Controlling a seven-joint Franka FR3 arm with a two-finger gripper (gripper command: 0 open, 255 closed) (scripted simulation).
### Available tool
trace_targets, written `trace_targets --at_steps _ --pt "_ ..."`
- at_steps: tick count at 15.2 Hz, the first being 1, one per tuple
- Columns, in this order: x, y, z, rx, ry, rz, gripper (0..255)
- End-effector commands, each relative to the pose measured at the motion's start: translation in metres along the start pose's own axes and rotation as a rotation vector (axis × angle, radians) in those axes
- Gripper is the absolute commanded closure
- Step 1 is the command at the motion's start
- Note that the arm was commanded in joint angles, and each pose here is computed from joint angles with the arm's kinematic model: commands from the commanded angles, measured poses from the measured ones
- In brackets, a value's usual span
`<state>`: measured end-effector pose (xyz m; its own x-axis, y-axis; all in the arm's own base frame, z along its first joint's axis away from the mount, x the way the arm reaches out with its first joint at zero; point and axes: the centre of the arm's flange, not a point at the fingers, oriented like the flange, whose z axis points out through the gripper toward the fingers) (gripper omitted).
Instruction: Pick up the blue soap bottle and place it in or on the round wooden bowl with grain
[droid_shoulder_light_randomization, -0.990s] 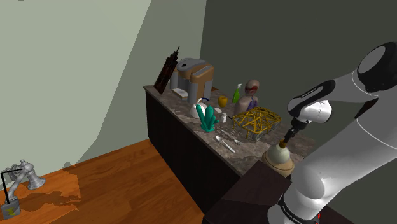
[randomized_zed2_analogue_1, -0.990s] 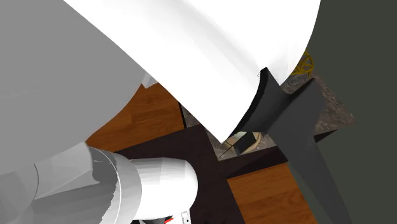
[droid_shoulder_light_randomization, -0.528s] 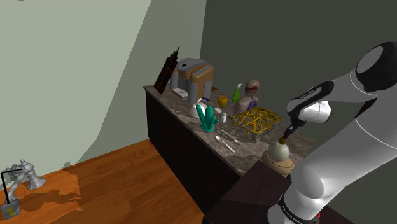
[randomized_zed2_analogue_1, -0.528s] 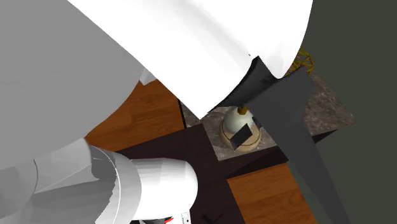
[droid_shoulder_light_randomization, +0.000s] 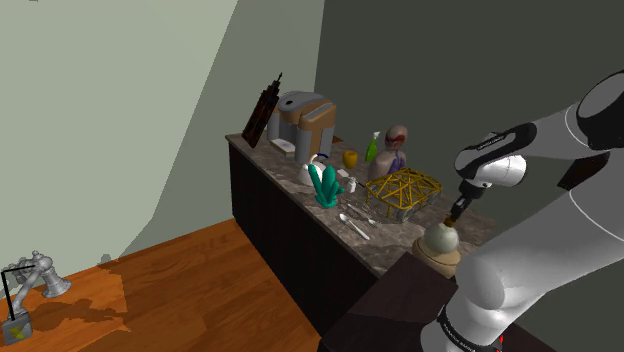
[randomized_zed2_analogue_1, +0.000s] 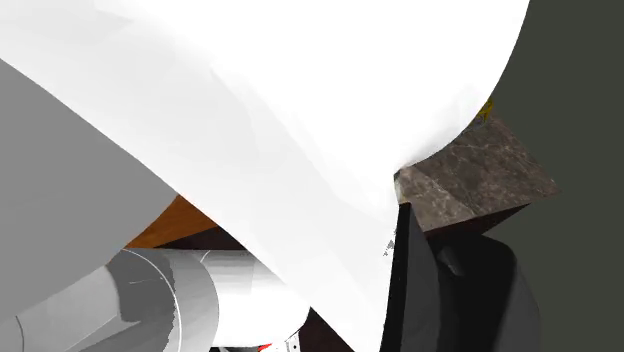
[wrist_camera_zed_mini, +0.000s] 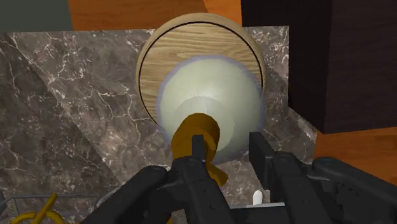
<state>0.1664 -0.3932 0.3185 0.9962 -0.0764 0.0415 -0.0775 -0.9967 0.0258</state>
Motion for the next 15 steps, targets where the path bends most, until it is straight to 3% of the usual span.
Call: trace_targets --at_steps 1,2,9,15 --pt "0.024 0.011 0.0 0.048 -0.074 0.007 0" --pt "0.043 0.02 0.001 0.086 -0.132 0.012 0" --pt "0.038 0.017 0.037 0.086 -0.132 0.012 0" --pt "0.037 0.016 0.04 0.086 -0.132 0.012 0"
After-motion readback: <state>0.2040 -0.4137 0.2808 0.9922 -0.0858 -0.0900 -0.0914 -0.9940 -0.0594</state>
